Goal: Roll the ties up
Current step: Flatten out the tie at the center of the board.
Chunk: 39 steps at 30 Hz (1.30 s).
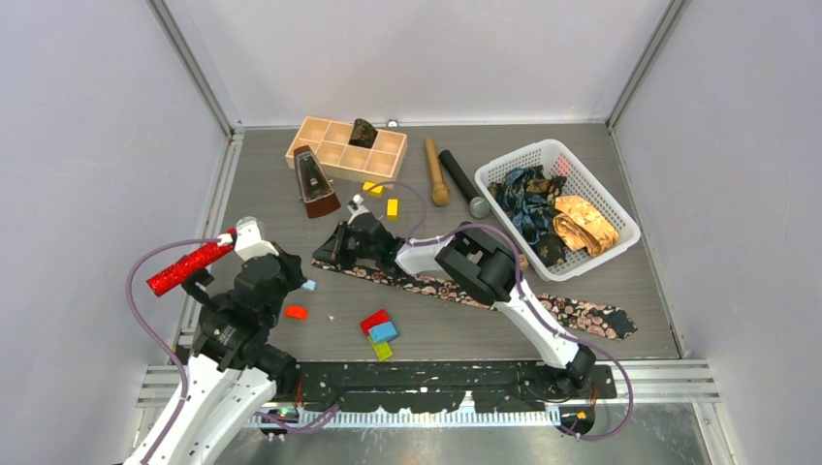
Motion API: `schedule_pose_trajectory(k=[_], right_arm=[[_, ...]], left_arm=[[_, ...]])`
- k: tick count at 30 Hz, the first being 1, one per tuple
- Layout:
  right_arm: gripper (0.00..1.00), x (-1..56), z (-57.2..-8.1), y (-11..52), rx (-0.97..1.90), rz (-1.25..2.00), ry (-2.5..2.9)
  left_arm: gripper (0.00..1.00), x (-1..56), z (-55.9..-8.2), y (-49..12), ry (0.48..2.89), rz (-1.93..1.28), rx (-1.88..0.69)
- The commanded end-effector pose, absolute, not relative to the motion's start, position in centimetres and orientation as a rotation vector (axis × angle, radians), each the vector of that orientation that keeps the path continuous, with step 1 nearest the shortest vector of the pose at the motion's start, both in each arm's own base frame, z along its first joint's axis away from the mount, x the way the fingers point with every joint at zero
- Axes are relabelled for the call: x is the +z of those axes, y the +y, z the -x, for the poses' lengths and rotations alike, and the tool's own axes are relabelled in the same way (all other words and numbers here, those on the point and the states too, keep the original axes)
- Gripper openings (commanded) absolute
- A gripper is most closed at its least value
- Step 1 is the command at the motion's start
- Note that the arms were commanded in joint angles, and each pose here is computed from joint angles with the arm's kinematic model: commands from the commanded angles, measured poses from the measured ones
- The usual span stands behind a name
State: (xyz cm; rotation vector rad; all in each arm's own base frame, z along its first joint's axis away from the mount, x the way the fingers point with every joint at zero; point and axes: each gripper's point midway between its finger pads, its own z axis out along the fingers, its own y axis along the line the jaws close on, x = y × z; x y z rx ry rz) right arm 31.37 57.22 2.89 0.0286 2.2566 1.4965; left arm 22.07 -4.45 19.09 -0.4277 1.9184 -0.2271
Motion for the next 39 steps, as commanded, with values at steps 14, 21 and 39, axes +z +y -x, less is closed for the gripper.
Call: schedule_pose_trajectory(k=[14, 21, 39], right_arm=[[0.05, 17.2, -31.5, 56.8, 1.516, 0.100, 2.042], [0.05, 15.0, -29.9, 52.3, 1.329, 0.082, 2.193], [0.33, 9.4, -21.5, 17.8, 0.049, -0.311, 2.507]], left_arm=[[0.51, 21.2, -22.2, -4.2, 1.886, 0.434, -0.225], [0.56, 18.8, -23.3, -6.0, 1.943, 0.435, -0.284], [0.54, 16.9, -24.6, -7.7, 1.983, 0.414, -0.333]])
